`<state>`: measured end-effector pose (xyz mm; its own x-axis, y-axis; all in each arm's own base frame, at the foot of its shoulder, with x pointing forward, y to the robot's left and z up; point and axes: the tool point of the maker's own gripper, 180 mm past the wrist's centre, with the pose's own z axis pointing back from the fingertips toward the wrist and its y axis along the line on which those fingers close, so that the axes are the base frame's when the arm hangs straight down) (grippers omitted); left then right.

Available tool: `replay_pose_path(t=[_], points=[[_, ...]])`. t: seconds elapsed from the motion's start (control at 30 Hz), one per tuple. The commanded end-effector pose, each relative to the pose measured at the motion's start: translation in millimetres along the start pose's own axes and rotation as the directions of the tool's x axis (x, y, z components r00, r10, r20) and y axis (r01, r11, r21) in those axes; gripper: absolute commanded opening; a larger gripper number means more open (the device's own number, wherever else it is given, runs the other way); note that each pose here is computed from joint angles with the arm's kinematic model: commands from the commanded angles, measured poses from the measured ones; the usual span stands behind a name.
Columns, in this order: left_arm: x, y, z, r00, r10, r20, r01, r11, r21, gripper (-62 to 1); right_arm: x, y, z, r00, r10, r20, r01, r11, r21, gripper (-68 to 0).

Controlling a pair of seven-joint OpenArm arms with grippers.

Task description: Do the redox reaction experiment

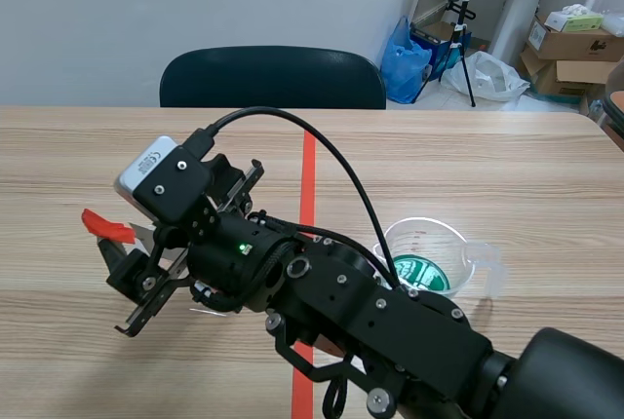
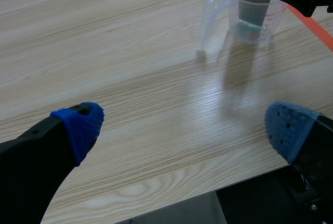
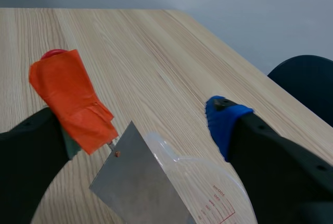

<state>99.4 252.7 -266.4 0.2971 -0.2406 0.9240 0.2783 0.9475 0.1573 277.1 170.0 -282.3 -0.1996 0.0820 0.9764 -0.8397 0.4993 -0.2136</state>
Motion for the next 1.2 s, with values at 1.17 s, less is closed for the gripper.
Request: replay_pose_path(t=[1.17], points=[[7,-4,-1,0.999,0.019,0.032,-0.019,1.0,-0.002,1.4,11.5,-23,22,0.995,0.072,0.072,-0.063,0.99,-0.125,-39.3]])
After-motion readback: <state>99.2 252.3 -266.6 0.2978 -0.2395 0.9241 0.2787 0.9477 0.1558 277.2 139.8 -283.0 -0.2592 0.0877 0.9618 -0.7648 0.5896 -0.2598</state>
